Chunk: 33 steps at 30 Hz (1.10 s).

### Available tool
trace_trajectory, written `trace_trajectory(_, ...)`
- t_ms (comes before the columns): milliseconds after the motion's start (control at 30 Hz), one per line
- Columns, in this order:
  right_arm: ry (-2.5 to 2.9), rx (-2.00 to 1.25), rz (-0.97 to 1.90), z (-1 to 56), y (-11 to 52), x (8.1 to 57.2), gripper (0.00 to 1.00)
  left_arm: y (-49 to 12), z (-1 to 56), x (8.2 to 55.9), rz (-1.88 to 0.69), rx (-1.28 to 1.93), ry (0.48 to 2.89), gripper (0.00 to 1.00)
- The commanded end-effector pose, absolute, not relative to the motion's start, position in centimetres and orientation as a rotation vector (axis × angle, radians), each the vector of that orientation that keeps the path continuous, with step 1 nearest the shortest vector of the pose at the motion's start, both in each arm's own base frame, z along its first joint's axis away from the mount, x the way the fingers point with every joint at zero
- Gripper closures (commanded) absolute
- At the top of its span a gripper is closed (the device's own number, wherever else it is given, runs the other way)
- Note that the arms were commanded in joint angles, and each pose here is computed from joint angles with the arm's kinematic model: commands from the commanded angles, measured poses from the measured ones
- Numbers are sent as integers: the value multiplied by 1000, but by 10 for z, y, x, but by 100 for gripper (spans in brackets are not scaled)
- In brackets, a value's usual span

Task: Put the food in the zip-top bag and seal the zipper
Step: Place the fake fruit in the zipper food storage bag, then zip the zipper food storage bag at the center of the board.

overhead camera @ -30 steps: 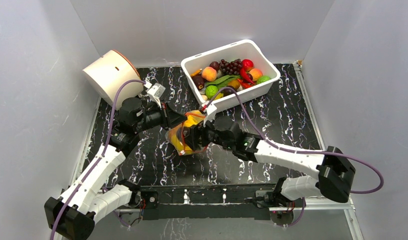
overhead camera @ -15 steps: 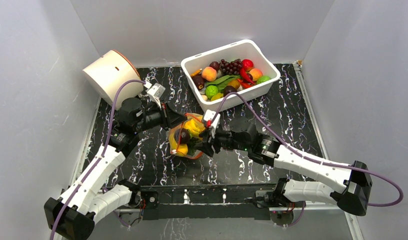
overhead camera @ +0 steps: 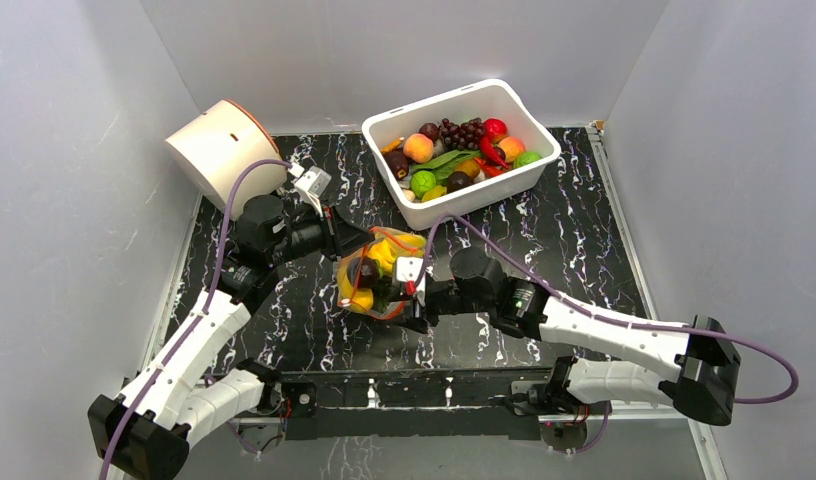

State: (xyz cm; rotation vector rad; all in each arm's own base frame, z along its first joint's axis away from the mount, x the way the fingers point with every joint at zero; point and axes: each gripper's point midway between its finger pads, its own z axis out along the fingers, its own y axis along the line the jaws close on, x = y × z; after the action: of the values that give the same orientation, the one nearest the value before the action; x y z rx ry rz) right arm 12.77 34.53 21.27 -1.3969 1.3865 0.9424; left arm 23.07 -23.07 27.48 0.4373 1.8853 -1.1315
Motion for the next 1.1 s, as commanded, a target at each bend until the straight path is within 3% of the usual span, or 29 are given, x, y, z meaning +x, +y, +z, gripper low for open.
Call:
trace_trajectory(0,1248,-1444,891,223,359,127,56,-234,309,230,-1146,483,1776,100)
trace_trajectory(767,1222,-1465,770,191,391,131,58,-236,304,232,-1157,473,1781,100)
trace_trajectory(833,1219,-1455,760,193,392,133,63,-236,304,232,-1157,474,1781,100)
trace_trajectory(1000,1228,-1361,739,214,388,141,100,-238,305,230,-1171,487,1774,100)
trace_trajectory(1067,1242,-1296,737,230,384,145,100,-240,308,228,-1193,510,1757,100)
